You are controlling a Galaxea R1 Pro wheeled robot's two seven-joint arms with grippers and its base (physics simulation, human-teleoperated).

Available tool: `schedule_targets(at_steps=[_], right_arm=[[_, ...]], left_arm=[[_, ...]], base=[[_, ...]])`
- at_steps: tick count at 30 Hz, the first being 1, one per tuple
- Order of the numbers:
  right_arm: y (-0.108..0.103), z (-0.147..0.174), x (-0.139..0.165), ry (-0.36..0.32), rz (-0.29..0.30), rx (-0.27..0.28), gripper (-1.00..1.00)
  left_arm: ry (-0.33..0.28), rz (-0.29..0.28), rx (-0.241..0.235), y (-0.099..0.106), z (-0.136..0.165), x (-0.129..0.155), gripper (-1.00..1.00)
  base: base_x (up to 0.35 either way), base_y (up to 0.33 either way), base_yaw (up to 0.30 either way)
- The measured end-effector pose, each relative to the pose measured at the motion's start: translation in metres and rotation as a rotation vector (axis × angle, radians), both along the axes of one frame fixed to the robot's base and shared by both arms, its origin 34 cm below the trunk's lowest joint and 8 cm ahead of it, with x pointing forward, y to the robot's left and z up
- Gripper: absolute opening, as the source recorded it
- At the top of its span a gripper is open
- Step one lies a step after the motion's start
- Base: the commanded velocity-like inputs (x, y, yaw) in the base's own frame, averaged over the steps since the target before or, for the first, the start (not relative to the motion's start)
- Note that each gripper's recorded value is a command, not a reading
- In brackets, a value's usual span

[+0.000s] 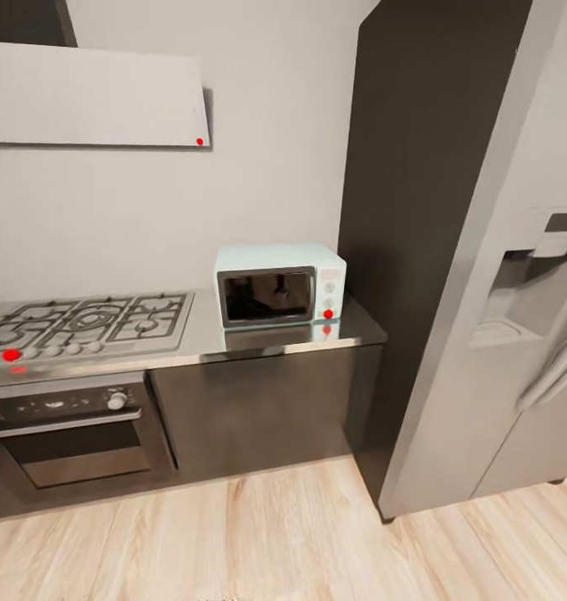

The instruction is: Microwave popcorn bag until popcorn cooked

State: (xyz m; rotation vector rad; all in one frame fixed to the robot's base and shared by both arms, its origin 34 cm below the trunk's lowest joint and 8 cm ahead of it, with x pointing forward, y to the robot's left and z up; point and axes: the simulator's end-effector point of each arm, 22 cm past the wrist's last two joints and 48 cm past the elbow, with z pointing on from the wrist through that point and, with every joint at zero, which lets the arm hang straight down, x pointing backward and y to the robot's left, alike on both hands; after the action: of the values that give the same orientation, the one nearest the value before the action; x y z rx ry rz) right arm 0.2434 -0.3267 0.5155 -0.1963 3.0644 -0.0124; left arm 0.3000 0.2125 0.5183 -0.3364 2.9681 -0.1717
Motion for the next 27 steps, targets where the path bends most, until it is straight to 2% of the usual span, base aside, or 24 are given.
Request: schedule_targets(at_steps=[6,11,21,27], right_arm=[[0.001,0.0,-0.002,0.005,0.0,0.002,1.0],[0.011,-0.001,-0.003,0.008,0.003,0.013,1.0],[0.011,-0.001,-0.002,0.002,0.001,0.014,1.0],[0.009,-0.001,-0.001,0.001,0.001,0.012,1.0]], left_arm=[[0.001,0.001,0.002,0.002,0.0,0.0,1.0],[0.002,0.004,0.007,0.006,0.0,0.0,1.0],[0.001,0.004,0.008,0.006,0.0,0.0,1.0],[0.001,0.004,0.006,0.004,0.0,0.0,1.0]], base=[[0.0,0.0,0.272],[0.0,0.0,0.272],[0.0,0.0,0.272],[0.0,0.0,0.071]])
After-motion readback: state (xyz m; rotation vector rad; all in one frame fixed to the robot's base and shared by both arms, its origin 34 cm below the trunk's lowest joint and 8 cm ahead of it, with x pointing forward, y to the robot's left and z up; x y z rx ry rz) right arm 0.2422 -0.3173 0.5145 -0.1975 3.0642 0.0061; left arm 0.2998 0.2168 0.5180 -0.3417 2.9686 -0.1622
